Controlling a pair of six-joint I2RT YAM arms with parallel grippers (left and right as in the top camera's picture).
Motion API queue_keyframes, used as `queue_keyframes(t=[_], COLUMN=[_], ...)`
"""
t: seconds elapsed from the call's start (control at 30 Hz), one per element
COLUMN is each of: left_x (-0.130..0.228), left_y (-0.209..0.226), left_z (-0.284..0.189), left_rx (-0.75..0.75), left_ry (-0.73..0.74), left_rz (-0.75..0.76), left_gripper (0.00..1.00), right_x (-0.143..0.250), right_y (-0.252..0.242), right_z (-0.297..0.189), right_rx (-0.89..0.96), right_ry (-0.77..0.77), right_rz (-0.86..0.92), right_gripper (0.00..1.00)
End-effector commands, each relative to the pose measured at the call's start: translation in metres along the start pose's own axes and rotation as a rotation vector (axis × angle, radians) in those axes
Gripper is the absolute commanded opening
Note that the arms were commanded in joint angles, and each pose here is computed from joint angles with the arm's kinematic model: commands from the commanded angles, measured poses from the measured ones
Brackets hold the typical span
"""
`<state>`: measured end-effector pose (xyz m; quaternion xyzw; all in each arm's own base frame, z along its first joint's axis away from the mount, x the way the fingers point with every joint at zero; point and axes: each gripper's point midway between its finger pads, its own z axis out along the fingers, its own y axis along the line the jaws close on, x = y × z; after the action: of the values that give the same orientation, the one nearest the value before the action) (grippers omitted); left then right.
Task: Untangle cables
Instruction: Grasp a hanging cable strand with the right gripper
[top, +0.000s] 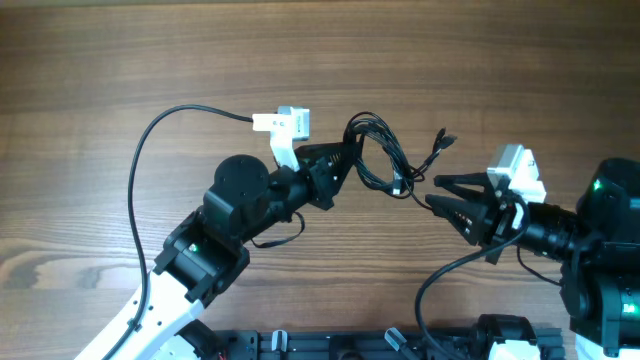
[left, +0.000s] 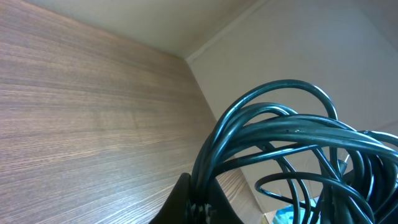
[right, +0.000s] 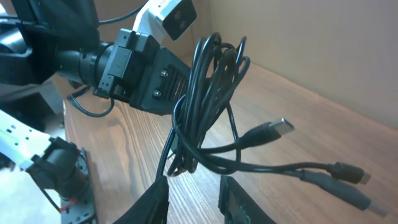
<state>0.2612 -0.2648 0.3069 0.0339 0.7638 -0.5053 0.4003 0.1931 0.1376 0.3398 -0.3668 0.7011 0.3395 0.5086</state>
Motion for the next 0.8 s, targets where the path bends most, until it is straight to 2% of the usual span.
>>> queue_keyframes(t=[0.0, 0.53, 0.57, 0.67, 0.77], left_x=[0.0, 0.011, 0.012, 0.011, 0.011], left_y=[-0.014, -0.031, -0.034, -0.038, -0.038], left_z=[0.0, 0.001, 0.002, 0.002, 0.002], left_rx=[0.034, 0.088, 0.097, 0.108, 0.11], left_ry=[0.002, 0.03, 0.03, 0.025, 0.024], left_rz=[-0.001, 0.012, 0.015, 0.023, 0.023], left_gripper=[0.04, 0.04, 0.04, 0.04, 0.04], right_x=[-0.011, -0.015, -0.016, -0.012, -0.009], right_y=[0.005, 0.017, 0.018, 0.012, 0.012], right_z=[-0.002, -0.003, -0.003, -0.003, -0.003], right_rx=[-0.019, -0.085, -0.092, -0.058, -0.053], right_ry=[-0.029, -0.063, -0.067, -0.044, -0.033], right_rz=[-0.133, -0.204, -0.208, -0.195, -0.179], right_gripper=[0.3, 0.31, 0.29, 0.07, 0.04])
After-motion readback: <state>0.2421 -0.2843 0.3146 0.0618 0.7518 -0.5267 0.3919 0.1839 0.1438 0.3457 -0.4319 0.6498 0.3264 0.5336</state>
